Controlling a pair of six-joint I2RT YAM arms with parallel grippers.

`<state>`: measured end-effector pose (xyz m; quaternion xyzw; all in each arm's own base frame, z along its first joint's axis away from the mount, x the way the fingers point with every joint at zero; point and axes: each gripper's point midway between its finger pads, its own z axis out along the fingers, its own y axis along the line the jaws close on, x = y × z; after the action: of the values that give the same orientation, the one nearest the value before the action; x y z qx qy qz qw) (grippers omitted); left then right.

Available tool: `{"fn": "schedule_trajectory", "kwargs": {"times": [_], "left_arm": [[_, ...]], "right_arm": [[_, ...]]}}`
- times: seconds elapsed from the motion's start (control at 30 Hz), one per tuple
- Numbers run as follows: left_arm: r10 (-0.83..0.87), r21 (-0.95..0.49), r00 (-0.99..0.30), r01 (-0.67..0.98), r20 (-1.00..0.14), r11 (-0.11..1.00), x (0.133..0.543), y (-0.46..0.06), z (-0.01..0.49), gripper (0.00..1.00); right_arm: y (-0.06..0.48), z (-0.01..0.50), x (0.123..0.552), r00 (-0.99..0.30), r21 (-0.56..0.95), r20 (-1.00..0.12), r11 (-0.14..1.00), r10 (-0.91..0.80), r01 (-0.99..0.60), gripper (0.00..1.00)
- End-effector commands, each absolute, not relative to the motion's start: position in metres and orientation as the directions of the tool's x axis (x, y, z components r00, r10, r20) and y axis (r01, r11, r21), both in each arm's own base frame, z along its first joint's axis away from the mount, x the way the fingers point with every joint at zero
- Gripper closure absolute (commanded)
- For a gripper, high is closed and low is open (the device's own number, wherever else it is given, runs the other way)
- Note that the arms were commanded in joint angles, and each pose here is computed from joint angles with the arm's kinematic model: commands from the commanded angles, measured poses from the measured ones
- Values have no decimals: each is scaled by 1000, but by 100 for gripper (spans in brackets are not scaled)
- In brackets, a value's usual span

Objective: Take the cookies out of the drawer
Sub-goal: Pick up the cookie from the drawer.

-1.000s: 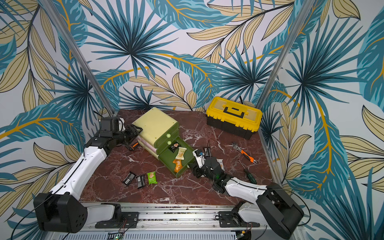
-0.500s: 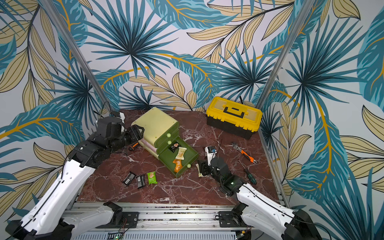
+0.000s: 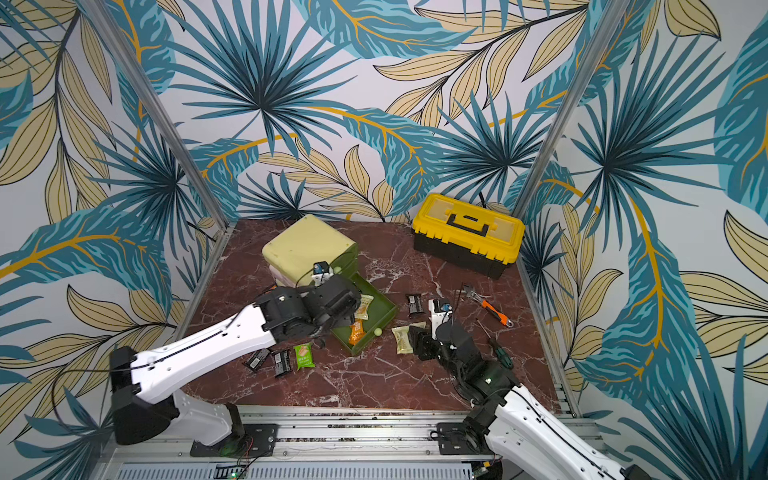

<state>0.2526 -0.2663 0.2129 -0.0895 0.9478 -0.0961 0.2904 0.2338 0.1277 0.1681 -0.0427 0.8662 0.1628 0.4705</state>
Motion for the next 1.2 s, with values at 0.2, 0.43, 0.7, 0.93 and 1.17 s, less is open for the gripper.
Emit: {"fn": "schedule_trajectory", "kwargs": {"times": [0.2, 0.43, 0.7, 0.93, 1.17], "left_arm": [[-260, -263, -868, -157, -423, 952, 286, -325, 154, 43], [-268, -190, -876, -207, -400, 960, 303, -315, 122, 44], [-246, -156, -889, -200, -385, 967, 313, -310, 91, 44], [-213, -103, -916, -188, -339, 977, 312, -300, 69, 43], [-202, -74, -933, -188, -299, 979, 305, -293, 52, 41]], "right_arm": [[119, 164, 215, -592, 262, -802, 937, 80, -229, 35], [112, 163, 211, -579, 258, -810, 942, 92, -212, 35], [108, 163, 213, -571, 245, -816, 949, 92, -197, 35], [107, 162, 214, -571, 235, -816, 954, 89, -188, 35], [105, 159, 215, -577, 228, -812, 957, 87, -177, 34]]}}
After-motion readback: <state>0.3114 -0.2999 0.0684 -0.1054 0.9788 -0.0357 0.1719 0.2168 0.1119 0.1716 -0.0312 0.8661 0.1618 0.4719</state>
